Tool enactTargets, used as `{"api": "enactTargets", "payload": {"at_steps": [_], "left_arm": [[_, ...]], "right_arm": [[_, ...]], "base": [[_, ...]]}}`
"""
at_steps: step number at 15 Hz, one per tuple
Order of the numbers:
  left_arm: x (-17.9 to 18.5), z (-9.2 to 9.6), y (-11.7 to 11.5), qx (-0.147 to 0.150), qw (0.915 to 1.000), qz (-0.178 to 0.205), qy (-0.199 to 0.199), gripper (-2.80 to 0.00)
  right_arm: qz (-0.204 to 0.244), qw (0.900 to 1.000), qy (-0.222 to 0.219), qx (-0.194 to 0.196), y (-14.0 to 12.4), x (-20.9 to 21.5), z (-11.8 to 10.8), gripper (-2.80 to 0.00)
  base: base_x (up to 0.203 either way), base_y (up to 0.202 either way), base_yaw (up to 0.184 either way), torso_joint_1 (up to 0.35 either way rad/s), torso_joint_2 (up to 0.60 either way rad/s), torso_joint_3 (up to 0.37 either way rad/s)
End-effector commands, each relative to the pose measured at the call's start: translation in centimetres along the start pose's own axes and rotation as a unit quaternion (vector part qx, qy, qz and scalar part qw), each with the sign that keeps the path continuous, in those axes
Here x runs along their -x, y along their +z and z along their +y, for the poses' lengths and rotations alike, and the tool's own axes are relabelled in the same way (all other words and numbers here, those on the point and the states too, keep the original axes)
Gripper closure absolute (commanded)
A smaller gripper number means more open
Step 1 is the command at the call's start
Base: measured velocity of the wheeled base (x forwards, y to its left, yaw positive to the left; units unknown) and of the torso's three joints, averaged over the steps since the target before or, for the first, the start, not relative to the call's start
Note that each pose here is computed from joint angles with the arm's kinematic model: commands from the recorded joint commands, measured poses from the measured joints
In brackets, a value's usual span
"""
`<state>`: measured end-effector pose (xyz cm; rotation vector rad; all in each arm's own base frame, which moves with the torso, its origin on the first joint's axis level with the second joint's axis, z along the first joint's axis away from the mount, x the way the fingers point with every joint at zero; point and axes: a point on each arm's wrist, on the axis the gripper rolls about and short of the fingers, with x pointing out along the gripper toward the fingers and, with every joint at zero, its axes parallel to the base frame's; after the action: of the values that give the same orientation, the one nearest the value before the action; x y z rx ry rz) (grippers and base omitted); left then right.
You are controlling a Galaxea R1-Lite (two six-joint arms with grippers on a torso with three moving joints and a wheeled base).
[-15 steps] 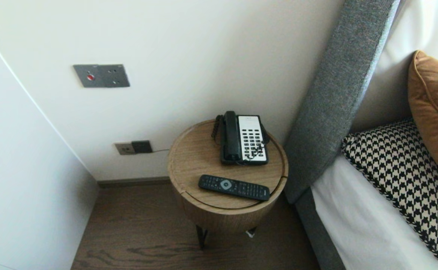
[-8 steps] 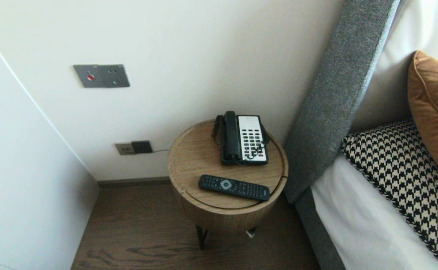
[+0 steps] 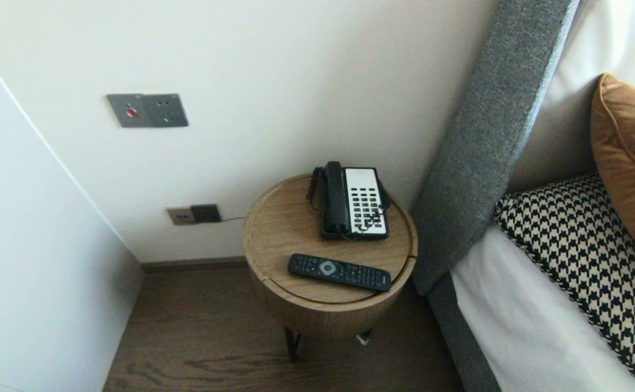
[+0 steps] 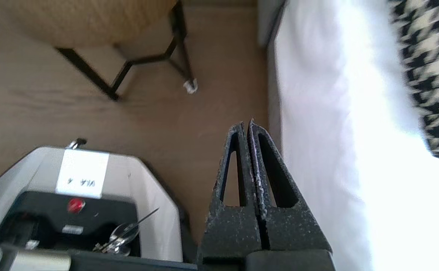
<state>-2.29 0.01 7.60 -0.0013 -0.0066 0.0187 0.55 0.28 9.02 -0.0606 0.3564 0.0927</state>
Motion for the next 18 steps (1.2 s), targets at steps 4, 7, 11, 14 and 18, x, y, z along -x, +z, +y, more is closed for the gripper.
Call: {"api": "enactTargets", "payload": {"at_steps": [4,7,11,14,18], "left_arm": [[0.0,0.0,0.0,0.0,1.0,-0.001,0.001,0.0],[0.0,0.0,0.0,0.0,1.0,-0.001,0.001,0.0],[0.0,0.0,0.0,0.0,1.0,-0.001,0.001,0.0],[0.0,0.0,0.0,0.0,1.0,-0.001,0.0,0.0],[0.0,0.0,0.0,0.0,1.0,-0.001,0.001,0.0]], "right_arm": [[-0.05,0.998,-0.028,0.037,-0.2,0.8,0.1,0.0],[-0.052,0.997,-0.036,0.039,-0.4,0.9,0.1,0.0],[-0.082,0.994,-0.053,0.053,-1.2,1.3,0.0,0.0],[-0.114,0.99,-0.059,0.054,-1.1,1.2,0.0,0.0],[-0.154,0.985,-0.054,0.058,-1.5,1.8,0.0,0.0]], "base": [[0.0,0.0,0.0,0.0,0.0,0.0],[0.0,0.0,0.0,0.0,0.0,0.0],[0.0,0.0,0.0,0.0,0.0,0.0],[0.0,0.0,0.0,0.0,0.0,0.0],[0.0,0.0,0.0,0.0,0.0,0.0]]}}
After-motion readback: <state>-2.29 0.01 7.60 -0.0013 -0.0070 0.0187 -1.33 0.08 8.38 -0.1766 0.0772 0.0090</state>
